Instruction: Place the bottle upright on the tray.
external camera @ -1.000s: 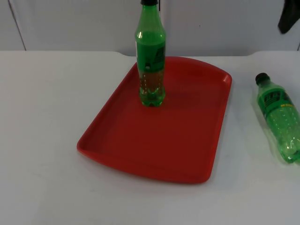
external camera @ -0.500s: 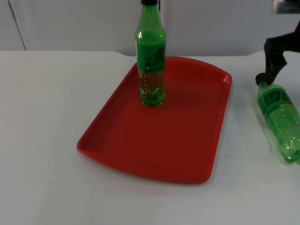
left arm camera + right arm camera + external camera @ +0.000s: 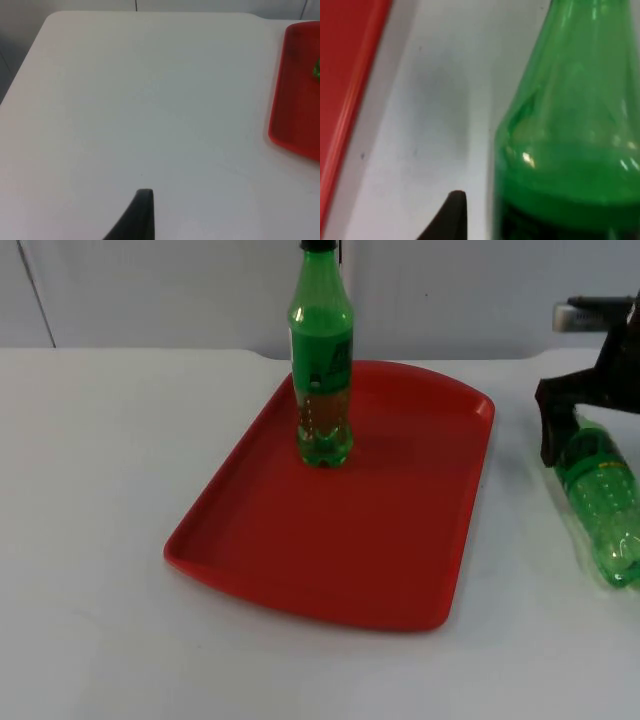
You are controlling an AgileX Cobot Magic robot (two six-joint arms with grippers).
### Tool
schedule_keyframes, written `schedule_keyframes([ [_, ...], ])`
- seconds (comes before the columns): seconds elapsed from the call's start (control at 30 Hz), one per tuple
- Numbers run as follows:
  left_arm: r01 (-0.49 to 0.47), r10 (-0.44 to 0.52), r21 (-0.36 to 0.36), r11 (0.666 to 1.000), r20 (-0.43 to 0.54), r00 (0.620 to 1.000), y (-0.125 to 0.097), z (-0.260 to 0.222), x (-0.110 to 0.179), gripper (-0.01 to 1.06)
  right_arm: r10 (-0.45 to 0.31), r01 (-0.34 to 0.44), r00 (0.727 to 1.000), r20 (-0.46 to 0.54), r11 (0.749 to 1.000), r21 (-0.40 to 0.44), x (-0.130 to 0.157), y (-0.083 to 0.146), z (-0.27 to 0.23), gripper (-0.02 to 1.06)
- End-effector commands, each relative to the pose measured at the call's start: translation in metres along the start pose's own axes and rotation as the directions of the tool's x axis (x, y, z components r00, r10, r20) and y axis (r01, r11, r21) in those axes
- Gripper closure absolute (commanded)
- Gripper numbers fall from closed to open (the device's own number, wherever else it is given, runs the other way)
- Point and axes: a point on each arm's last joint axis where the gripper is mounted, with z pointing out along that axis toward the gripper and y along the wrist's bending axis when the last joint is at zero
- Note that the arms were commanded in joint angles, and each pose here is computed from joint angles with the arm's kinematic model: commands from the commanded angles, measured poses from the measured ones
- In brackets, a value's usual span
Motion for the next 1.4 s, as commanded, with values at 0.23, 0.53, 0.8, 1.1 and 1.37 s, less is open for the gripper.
schedule_keyframes([
  [0.23,-0.002,0.002,0.013,1.000,-0.004,1.000,-0.001,0.001,0.001,0.00,0.068,-0.068,0.996,0.048,0.998,-0.012,-0.005,0.002,0.029,0.02],
  [0.53,-0.002,0.002,0.013,1.000,-0.004,1.000,-0.001,0.001,0.001,0.00,0.127,-0.126,0.991,0.039,0.991,-0.046,-0.005,0.005,0.039,0.06],
  [0.8,-0.002,0.002,0.013,1.000,-0.004,1.000,-0.001,0.001,0.001,0.00,0.178,-0.178,0.984,-0.017,0.983,-0.036,0.000,0.005,0.039,0.07],
  [1.1,-0.002,0.002,0.013,1.000,-0.004,1.000,-0.001,0.001,0.001,0.00,0.251,-0.253,0.967,-0.035,0.966,-0.052,0.001,0.007,0.039,0.08],
  [1.37,-0.002,0.002,0.013,1.000,-0.004,1.000,-0.001,0.001,0.001,0.00,0.257,-0.258,0.966,-0.032,0.965,-0.051,0.001,0.007,0.039,0.42],
])
